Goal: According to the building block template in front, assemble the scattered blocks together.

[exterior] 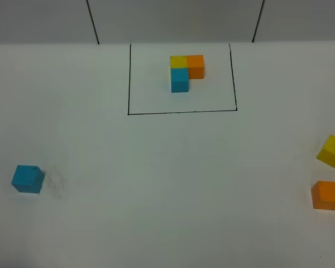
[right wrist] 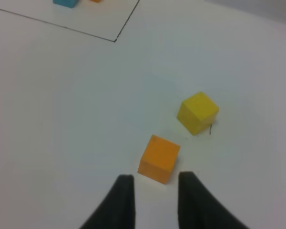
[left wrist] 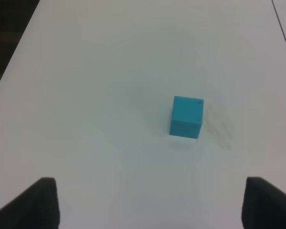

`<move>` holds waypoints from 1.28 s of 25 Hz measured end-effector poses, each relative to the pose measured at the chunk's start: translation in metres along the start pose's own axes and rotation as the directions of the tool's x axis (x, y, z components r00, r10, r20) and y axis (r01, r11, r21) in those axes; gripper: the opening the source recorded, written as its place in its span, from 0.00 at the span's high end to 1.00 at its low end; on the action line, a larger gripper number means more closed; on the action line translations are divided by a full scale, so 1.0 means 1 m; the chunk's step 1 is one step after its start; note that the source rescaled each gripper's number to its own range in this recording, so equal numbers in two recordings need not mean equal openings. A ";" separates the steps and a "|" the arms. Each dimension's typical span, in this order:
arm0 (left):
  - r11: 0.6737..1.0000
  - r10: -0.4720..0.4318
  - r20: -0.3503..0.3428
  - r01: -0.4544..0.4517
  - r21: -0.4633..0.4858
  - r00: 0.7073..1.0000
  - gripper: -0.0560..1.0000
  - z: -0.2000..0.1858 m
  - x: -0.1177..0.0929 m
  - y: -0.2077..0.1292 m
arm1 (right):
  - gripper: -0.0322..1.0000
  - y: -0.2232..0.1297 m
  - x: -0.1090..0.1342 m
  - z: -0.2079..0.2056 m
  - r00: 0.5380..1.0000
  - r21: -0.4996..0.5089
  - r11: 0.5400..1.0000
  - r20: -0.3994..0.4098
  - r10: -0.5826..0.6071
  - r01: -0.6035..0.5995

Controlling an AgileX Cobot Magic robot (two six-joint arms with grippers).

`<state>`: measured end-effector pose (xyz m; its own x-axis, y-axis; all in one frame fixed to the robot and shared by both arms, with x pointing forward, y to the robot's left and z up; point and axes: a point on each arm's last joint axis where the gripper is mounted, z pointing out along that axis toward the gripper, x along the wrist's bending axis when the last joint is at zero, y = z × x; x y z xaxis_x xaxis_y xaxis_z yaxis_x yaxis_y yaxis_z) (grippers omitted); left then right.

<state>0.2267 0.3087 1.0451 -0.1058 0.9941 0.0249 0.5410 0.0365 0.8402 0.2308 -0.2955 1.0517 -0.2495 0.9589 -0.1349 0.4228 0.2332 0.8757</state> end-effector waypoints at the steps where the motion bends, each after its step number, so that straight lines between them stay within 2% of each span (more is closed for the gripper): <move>1: 1.000 0.000 0.000 0.000 0.000 1.000 0.34 0.000 0.000 0.000 | 0.97 0.000 0.000 0.000 1.000 0.000 1.000 0.000 0.000 0.000; 23: 1.000 -0.003 0.000 0.003 0.014 1.000 0.34 0.001 0.000 0.004 | 0.97 0.000 0.000 0.000 1.000 0.000 1.000 0.000 0.000 0.000; 28: 0.992 -0.046 -0.007 0.047 0.120 0.999 0.34 0.014 -0.002 0.046 | 0.97 0.000 0.000 0.000 1.000 0.000 1.000 0.000 0.000 0.000; 32: 0.956 -0.039 -0.019 0.043 0.291 0.999 0.34 0.049 -0.007 0.090 | 0.97 0.000 0.000 0.000 1.000 0.000 1.000 0.000 0.000 0.000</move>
<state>0.3170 0.3104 1.0939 -0.1428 0.9897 0.0020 0.7553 0.1077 0.6465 0.2308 -0.2955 1.0517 -0.2495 0.9589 -0.1349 0.4228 0.2332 0.8757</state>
